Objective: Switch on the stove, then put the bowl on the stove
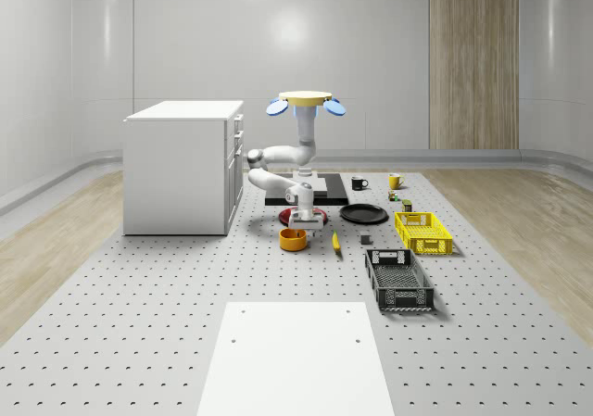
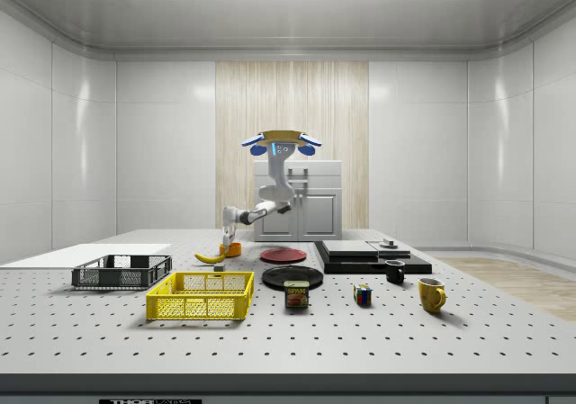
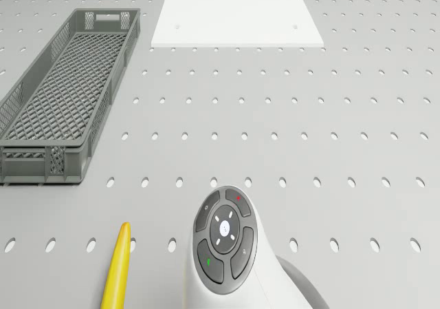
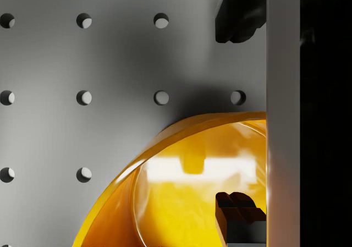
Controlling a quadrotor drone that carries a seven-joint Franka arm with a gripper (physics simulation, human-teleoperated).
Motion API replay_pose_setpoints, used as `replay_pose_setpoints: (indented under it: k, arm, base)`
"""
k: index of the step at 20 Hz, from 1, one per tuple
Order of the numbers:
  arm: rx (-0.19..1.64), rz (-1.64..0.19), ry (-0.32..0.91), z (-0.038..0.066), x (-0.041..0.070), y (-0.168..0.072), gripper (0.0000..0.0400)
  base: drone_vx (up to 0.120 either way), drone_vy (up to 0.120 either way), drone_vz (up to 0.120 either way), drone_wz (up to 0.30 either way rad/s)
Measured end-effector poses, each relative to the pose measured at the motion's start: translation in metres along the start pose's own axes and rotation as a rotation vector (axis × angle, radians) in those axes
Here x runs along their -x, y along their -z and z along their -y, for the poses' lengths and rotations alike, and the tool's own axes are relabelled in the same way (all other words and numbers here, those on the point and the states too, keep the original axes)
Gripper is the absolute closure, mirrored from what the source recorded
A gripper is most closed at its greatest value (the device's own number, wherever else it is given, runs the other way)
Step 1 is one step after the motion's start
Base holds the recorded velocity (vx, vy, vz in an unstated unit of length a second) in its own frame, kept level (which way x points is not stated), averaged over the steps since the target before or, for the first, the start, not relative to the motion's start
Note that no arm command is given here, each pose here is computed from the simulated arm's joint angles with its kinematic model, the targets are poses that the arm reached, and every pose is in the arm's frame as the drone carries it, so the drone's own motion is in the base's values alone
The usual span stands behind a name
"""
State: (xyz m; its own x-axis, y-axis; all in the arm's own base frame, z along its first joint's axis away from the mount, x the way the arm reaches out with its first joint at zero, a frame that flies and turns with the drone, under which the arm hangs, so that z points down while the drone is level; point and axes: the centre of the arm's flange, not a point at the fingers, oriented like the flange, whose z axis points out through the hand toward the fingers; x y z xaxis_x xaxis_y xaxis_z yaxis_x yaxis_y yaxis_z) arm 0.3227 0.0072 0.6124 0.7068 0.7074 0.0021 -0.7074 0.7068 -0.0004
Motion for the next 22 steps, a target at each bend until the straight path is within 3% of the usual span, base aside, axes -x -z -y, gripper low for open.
replay_pose_setpoints:
  k: [1,2,4,8,12,18,22]
  arm:
    - [0.0,0.0,0.0,0.0,0.0,0.0,0.0024]
    - [0.0,0.0,0.0,-0.001,-0.001,0.0,0.0085]
    - [0.0,0.0,0.0,-0.001,-0.001,0.0,0.0169]
    - [0.0,0.0,0.0,-0.002,-0.002,0.0,0.0252]
    - [0.0,0.0,0.0,-0.002,-0.002,0.0,0.0282]
    - [0.0,0.0,0.0,-0.002,-0.002,0.01,0.0296]
    - [0.0,0.0,0.0,-0.002,-0.002,0.023,0.0299]
  base:
    - [0.0,0.0,0.0,0.0]
    - [0.0,0.0,0.0,0.0]
    - [0.0,0.0,0.0,0.0]
    - [0.0,0.0,0.0,0.0]
    - [0.0,0.0,0.0,0.0]
    - [0.0,0.0,0.0,0.0]
    - [-0.02,0.0,0.12,0.0]
